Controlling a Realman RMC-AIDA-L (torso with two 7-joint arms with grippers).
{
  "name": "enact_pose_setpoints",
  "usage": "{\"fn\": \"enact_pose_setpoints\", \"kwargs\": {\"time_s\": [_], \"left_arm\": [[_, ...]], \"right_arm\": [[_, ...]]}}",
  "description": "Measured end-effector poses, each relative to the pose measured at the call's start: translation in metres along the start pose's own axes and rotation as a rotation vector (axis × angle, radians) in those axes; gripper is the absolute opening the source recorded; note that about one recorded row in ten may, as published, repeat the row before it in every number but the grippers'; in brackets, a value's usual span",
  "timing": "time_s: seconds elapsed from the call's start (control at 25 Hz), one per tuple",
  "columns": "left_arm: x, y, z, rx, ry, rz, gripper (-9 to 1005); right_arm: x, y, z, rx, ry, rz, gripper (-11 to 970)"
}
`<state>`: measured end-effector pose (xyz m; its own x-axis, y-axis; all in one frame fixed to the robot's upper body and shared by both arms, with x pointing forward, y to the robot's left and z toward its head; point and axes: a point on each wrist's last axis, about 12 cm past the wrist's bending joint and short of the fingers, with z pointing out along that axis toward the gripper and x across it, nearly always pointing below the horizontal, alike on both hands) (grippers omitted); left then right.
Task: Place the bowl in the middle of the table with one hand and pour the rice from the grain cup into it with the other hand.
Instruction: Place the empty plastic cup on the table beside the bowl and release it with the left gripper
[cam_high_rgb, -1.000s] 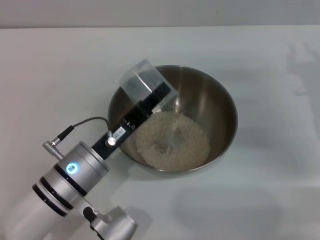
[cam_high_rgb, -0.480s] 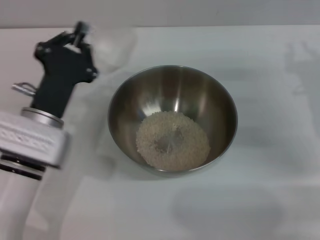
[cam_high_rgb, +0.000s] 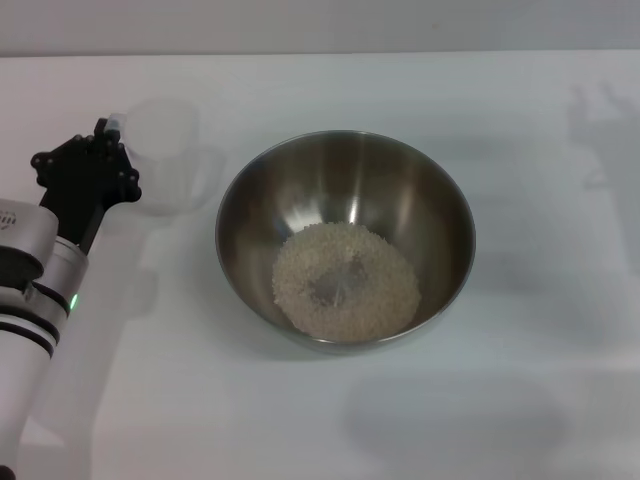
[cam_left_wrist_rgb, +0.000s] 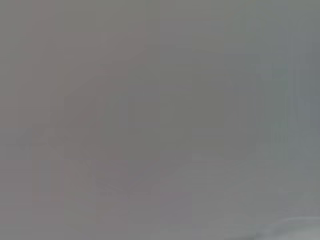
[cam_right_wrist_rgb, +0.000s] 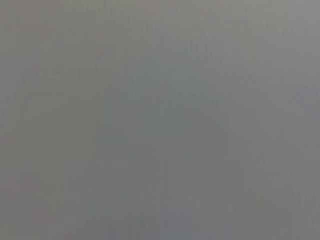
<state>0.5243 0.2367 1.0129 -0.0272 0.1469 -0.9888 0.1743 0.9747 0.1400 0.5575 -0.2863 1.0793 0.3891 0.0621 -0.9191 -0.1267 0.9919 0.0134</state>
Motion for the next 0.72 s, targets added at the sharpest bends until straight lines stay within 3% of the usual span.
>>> {"fn": "enact_pose_setpoints", "kwargs": {"time_s": [0.32,0.72], "left_arm": [[0.0092,0.0017,0.0036,-0.012,0.097,-0.047,109],[0.0084,0.0004,0.0044,-0.009,0.096,-0.056,120]], "right_arm": [[-0.0001,0.0002,0.0005,-0.001,-0.001,0.0,427],[-0.0002,0.0002,0.0005,-0.001,-0.001,0.0,432]]}}
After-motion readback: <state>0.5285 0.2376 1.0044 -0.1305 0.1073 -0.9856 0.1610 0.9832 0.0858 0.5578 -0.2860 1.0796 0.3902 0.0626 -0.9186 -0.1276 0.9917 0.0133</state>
